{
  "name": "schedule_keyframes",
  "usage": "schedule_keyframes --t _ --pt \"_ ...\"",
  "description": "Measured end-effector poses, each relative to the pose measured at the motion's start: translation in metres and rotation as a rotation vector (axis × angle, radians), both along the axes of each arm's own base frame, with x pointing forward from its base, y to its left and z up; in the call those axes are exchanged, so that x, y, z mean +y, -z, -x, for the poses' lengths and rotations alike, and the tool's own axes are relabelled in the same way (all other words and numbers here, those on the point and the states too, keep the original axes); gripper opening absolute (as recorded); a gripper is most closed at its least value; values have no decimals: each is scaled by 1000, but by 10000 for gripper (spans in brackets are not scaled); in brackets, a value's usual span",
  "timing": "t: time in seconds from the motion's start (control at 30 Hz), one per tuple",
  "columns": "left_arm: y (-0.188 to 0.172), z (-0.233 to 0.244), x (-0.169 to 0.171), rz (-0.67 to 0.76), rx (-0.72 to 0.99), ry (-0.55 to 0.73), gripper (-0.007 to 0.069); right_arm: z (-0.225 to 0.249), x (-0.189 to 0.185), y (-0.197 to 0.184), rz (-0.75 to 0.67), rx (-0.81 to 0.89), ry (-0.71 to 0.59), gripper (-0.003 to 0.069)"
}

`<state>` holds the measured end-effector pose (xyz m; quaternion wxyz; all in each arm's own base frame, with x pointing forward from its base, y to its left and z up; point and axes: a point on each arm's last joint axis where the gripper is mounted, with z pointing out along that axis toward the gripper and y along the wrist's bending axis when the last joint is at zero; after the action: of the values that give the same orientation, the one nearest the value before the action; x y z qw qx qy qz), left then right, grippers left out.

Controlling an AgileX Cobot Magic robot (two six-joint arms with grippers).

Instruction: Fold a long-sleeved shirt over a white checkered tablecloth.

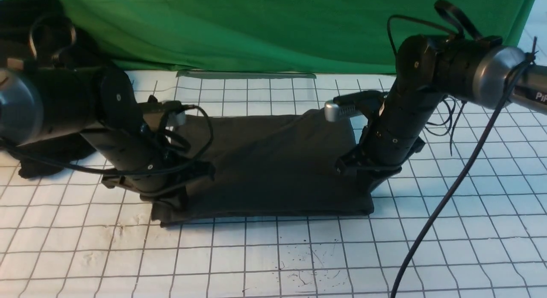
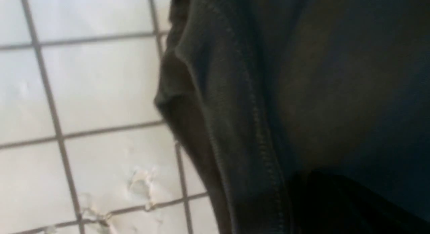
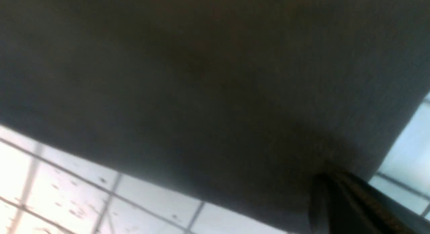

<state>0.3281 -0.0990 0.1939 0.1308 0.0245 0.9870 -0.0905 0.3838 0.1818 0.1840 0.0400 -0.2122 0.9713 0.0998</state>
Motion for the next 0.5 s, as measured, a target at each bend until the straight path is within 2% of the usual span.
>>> schedule_keyframes --t 0.1,0.2,0.27,0.3,0.33,0.4,0.43,0.47,0.5 --pt "-6 3 5 -6 7 -3 0 2 -4 -7 7 6 -4 -3" --pt "-39 15 10 10 -59 -1 0 12 -10 -54 -26 -101 -10 -3" --pt "-65 29 13 20 -120 13 0 27 -17 -102 -73 -217 -9 -3" --pt "-68 29 13 20 -124 15 0 29 -18 -107 -79 -231 -8 -3" --pt "-84 38 16 25 -163 20 0 38 -21 -129 -102 -289 -7 -3" --pt "-128 70 24 40 -277 31 0 79 -39 -206 -197 -522 4 -3" --pt "-134 75 26 44 -300 32 0 83 -40 -212 -207 -548 5 -3" --pt "-157 99 32 62 -390 33 0 119 -56 -255 -274 -725 10 -2" --pt "-166 112 35 70 -434 33 0 131 -62 -267 -299 -798 11 -2"
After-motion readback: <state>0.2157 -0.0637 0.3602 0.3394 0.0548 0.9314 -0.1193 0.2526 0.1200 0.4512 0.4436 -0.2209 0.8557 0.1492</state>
